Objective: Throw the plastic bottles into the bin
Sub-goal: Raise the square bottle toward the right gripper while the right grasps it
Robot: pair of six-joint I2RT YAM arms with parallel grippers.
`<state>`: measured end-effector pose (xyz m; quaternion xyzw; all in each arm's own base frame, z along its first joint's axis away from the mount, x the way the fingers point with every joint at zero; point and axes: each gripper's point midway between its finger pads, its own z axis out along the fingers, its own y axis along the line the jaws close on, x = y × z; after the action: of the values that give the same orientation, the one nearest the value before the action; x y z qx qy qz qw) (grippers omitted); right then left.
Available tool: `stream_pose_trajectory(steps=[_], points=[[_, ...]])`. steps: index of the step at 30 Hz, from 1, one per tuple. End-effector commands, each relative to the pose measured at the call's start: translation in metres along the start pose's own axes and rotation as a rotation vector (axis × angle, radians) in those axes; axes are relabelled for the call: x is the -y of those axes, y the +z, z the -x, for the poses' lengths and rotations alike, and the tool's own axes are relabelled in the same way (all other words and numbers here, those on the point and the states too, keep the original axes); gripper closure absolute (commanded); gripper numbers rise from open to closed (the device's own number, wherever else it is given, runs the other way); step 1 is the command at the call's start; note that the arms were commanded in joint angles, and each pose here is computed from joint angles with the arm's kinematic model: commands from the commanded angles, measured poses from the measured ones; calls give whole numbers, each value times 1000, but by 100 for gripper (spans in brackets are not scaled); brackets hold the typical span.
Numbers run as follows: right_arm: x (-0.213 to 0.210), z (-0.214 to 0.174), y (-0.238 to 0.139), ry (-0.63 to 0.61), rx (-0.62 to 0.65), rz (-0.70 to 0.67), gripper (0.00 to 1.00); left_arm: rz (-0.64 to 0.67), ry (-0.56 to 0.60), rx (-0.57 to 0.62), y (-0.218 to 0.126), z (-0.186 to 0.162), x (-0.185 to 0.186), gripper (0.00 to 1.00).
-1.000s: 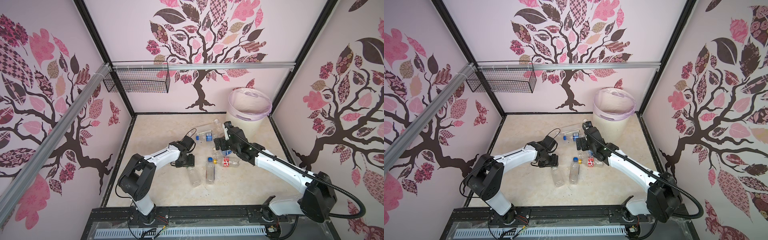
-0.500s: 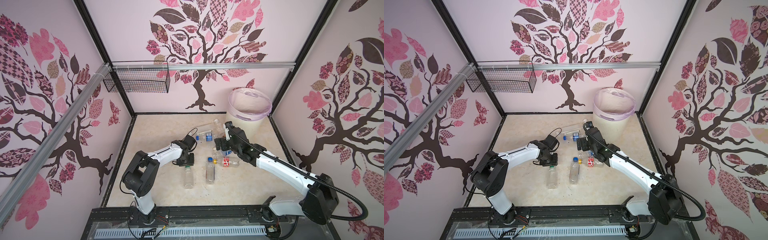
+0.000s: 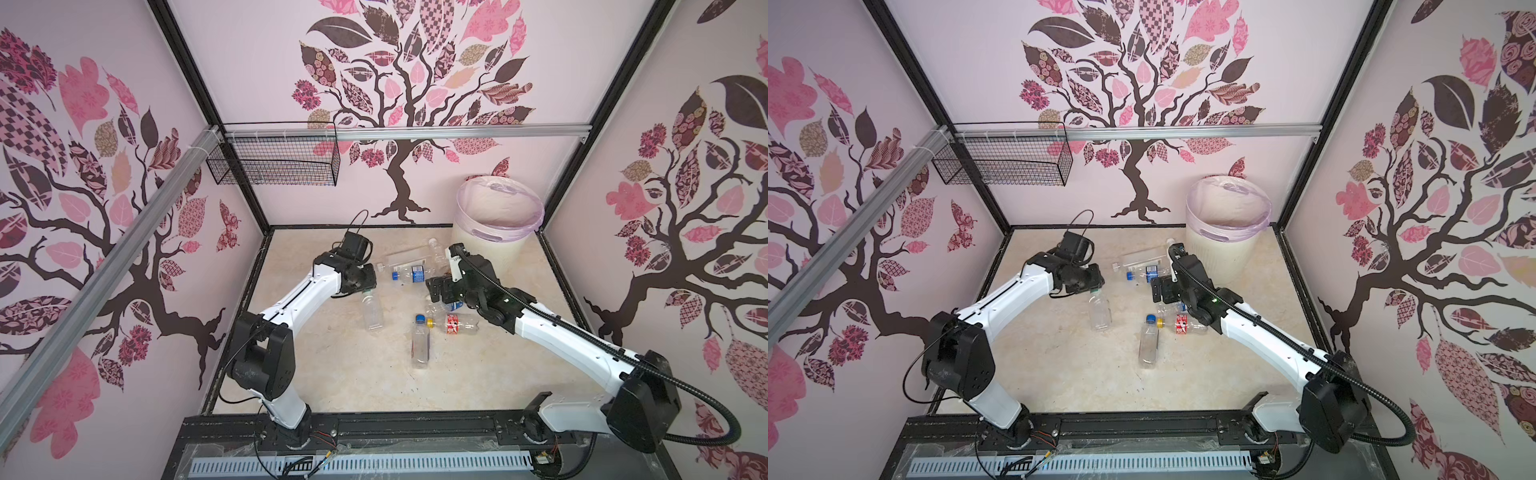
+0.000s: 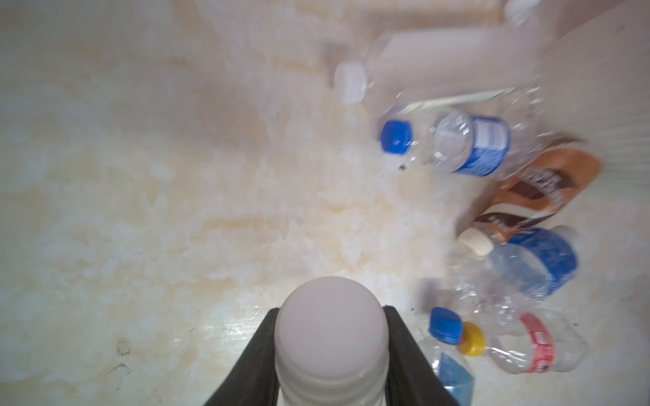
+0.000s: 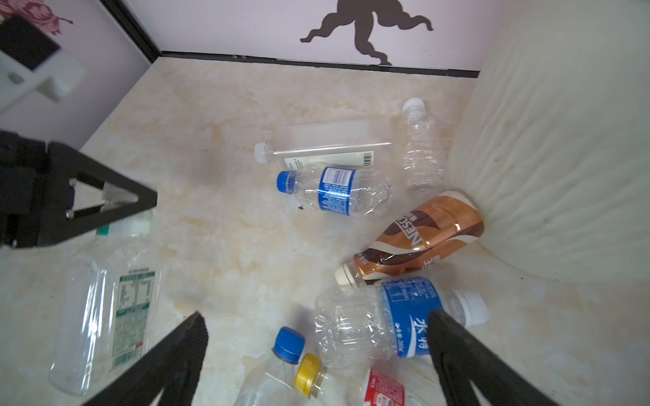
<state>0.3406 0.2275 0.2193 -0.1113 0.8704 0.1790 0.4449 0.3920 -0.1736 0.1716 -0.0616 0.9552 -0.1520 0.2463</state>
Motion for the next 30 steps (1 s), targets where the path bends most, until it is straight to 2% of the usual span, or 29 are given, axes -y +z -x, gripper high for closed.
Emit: stream_pose_trajectory(steps=[1, 8, 13, 21, 30], points=[[-31, 34, -22, 47, 81, 165, 0, -146, 42, 174, -50, 51, 43, 59], [-84, 75, -50, 57, 148, 444, 0, -372, 56, 301, -105, 88, 94, 58], [-102, 99, -66, 50, 195, 532, 1, -491, 90, 366, -141, 96, 115, 58], [-113, 108, -55, 75, 174, 569, 1, -585, 117, 438, -180, 97, 129, 57], [-119, 116, -34, 90, 155, 545, 13, -623, 117, 441, -187, 93, 139, 56]])
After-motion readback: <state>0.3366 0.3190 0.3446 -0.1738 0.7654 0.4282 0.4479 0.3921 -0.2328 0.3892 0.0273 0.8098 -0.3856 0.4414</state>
